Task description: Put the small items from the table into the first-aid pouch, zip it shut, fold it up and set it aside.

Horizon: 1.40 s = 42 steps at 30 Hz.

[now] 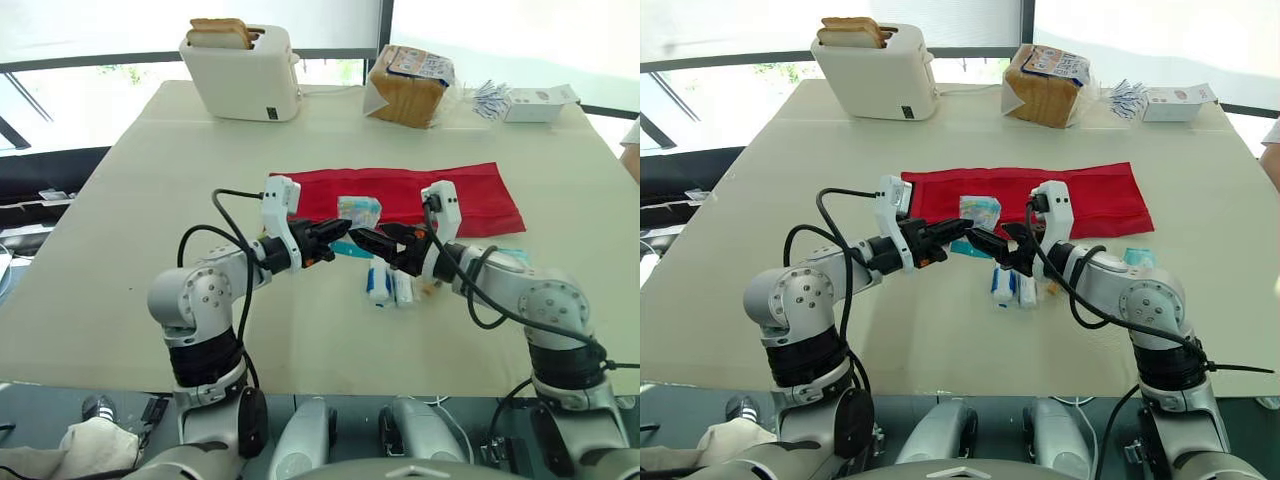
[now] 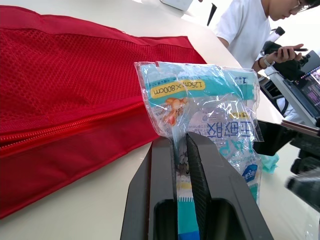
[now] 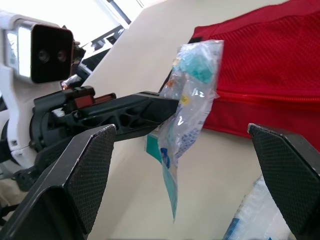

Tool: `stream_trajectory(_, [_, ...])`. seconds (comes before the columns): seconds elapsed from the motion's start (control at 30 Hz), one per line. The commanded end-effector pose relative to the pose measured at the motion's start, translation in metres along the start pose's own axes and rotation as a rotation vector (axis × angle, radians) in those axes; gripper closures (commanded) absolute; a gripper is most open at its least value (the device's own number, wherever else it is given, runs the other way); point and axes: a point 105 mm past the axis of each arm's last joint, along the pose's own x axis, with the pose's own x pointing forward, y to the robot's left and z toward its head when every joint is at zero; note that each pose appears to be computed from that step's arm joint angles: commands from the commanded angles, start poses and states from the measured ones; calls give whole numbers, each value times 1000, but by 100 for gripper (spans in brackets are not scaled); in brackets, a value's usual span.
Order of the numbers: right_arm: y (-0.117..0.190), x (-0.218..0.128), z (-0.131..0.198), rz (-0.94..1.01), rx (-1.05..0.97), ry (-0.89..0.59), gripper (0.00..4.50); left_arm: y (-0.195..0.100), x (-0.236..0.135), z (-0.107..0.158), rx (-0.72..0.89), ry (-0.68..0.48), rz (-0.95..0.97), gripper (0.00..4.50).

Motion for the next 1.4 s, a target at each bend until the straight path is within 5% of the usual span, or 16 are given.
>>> stream_trajectory(0.03, [4,-3,11,15,6,-45,84,-11,-2,9,44,-42,-40,450])
stream_trajectory(0.3, [0,-6,14,-18,62,-92,433,-15,-2,9,39,-56,-77,450])
stream_trajectory(0.43, [-2,-10,13,-31,75,-93,442,-20,-8,7,35,-54,-141,450])
stream_trajectory(0.73, [-9,-49,1,-40,48,10,443,30,-36,16,274,111,-190,34])
stream_trajectory(1.07, [-2,-114,-6,-115,19,42,443,101,-12,52,619,299,-107,33])
stream_trajectory(1.4, [6,-147,-6,-198,33,-3,443,118,11,50,789,402,-47,33])
